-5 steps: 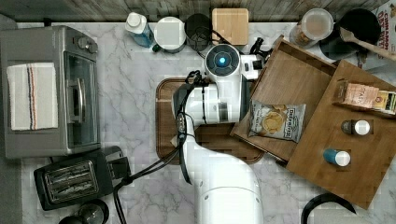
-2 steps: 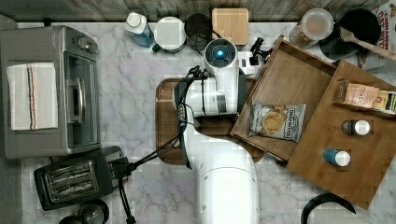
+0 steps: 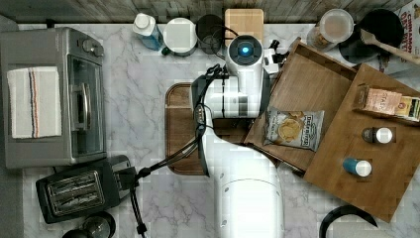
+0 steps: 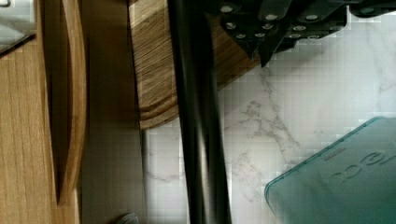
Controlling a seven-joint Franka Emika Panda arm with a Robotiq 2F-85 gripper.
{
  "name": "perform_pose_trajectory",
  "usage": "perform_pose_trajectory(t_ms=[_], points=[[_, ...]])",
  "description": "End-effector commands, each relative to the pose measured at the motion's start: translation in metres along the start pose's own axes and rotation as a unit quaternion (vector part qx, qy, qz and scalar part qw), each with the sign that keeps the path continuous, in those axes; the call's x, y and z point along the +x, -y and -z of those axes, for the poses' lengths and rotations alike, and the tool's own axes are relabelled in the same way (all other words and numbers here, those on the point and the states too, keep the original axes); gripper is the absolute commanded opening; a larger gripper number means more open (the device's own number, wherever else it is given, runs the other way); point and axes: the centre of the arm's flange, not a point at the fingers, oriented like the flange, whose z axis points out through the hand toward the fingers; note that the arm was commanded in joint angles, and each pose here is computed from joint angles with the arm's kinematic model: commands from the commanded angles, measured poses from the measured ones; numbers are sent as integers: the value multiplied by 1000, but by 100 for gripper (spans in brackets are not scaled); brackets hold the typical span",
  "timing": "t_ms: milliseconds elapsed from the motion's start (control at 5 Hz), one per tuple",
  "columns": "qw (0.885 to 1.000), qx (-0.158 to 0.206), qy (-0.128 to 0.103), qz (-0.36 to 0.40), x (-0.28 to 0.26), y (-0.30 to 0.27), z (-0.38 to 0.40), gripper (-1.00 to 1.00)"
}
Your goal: Close the drawer.
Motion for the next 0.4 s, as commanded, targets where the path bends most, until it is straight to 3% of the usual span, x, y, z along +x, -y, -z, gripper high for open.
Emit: perform_pose_trajectory(t_ms=[200, 400], points=[[999, 41, 1, -35, 60, -184, 45, -100], [998, 18, 22, -57, 53, -233, 41, -100]])
